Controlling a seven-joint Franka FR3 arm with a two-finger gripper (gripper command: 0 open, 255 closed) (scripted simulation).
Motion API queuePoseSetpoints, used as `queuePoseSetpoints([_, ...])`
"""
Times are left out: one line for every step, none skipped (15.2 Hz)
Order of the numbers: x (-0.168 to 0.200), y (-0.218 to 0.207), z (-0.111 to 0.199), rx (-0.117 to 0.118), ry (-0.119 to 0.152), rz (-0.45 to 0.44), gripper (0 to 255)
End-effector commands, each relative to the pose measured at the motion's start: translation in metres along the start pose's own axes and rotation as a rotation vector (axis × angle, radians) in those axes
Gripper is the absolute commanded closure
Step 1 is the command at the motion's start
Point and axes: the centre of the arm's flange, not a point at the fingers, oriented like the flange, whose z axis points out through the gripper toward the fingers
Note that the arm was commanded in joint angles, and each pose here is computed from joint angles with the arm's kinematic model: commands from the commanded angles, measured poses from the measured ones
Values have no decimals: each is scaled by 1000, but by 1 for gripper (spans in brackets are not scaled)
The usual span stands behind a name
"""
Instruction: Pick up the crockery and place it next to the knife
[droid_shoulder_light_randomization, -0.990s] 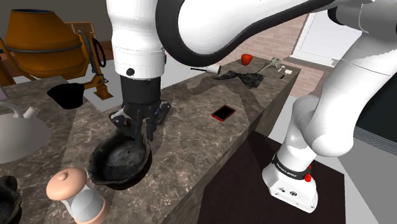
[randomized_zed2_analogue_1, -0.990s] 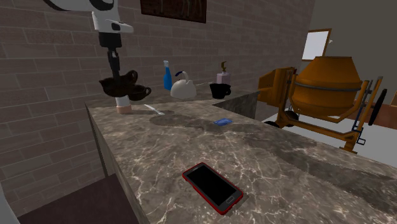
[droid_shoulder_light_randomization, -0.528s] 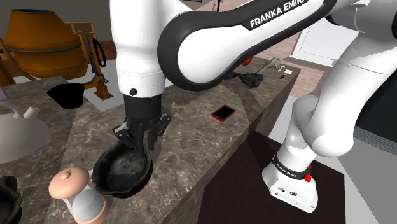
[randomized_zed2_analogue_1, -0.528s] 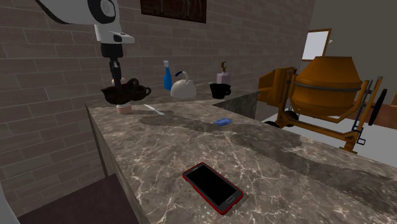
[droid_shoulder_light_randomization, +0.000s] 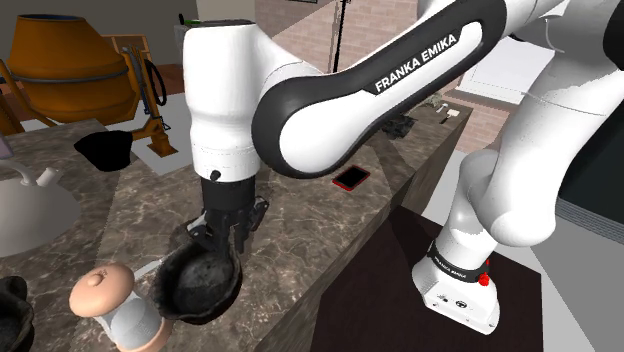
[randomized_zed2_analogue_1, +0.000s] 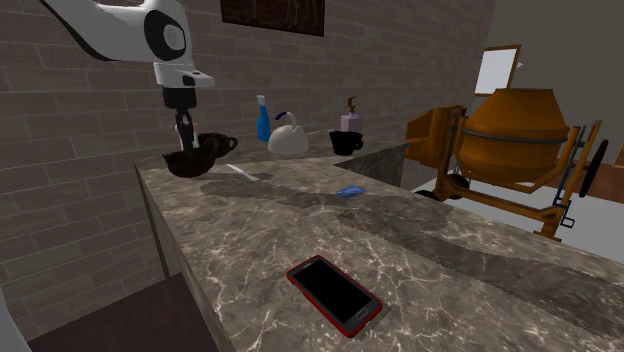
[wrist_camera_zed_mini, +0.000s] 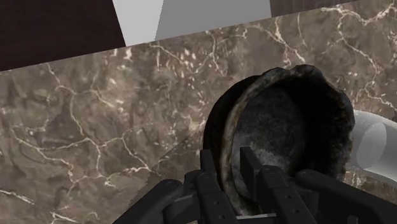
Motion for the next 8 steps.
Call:
queuePoseSetpoints([-1,0,9,1,1,0,255])
queuePoseSetpoints([-1,1,15,1,1,0,255])
queuePoseSetpoints([-1,1,20,1,1,0,255])
queuePoseSetpoints([-1,2,25,1,1,0,255])
queuePoseSetpoints([0,2,30,1,1,0,255])
queuePoseSetpoints([0,2,36,1,1,0,255])
queuePoseSetpoints([0,3,41,1,1,0,255])
queuePoseSetpoints([0,3,46,1,1,0,255])
